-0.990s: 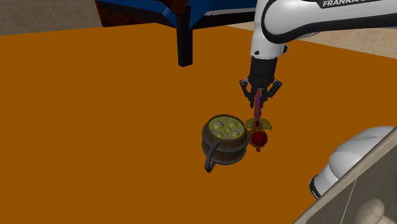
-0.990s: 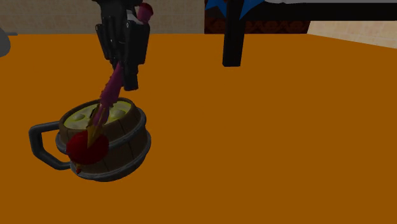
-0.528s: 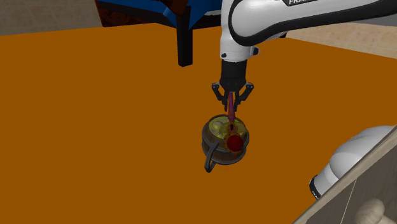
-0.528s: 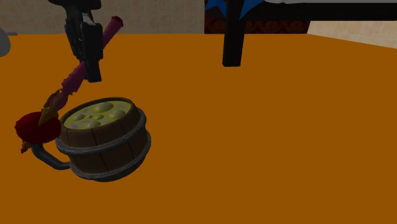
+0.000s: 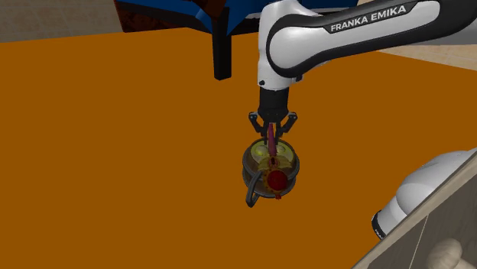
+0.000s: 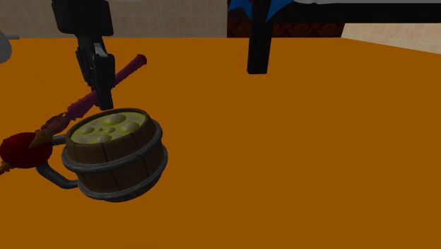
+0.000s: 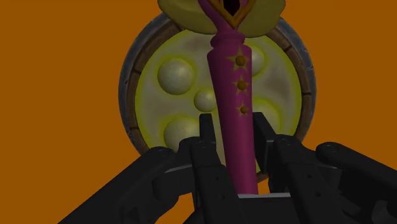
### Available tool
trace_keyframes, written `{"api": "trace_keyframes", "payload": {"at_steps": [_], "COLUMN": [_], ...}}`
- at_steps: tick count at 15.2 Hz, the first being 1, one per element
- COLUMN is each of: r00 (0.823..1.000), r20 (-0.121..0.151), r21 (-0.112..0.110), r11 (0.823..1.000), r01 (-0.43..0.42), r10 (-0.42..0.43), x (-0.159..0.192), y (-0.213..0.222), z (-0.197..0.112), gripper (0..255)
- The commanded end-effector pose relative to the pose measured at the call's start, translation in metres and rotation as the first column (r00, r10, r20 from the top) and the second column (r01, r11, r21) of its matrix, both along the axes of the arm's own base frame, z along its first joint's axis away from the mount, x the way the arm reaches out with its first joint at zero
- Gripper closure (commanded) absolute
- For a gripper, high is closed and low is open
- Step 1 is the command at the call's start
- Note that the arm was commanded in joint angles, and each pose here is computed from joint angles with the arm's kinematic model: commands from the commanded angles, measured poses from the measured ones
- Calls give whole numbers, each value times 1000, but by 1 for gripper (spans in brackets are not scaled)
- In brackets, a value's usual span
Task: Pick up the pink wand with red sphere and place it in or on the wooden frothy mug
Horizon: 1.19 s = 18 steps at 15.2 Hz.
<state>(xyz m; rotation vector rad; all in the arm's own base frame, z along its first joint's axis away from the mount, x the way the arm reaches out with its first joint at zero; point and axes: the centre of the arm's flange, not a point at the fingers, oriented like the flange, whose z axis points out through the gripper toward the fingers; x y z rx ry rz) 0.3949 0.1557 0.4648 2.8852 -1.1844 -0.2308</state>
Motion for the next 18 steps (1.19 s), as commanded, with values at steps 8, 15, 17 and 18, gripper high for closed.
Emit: {"api": "trace_keyframes", "payload": {"at_steps": [8, 15, 17, 18], "r00": [1000, 1000, 1000, 1000], "r20": [1, 1, 1, 1], "r21": [0, 0, 0, 0], "r11": [1000, 1000, 1000, 1000], "r01": [0, 0, 0, 0], "r10": [0, 0, 0, 0], "x": [0, 0, 0, 0], "y": [1, 1, 1, 1], "z": [-27, -27, -27, -27], "gripper": [255, 0, 0, 0]}}
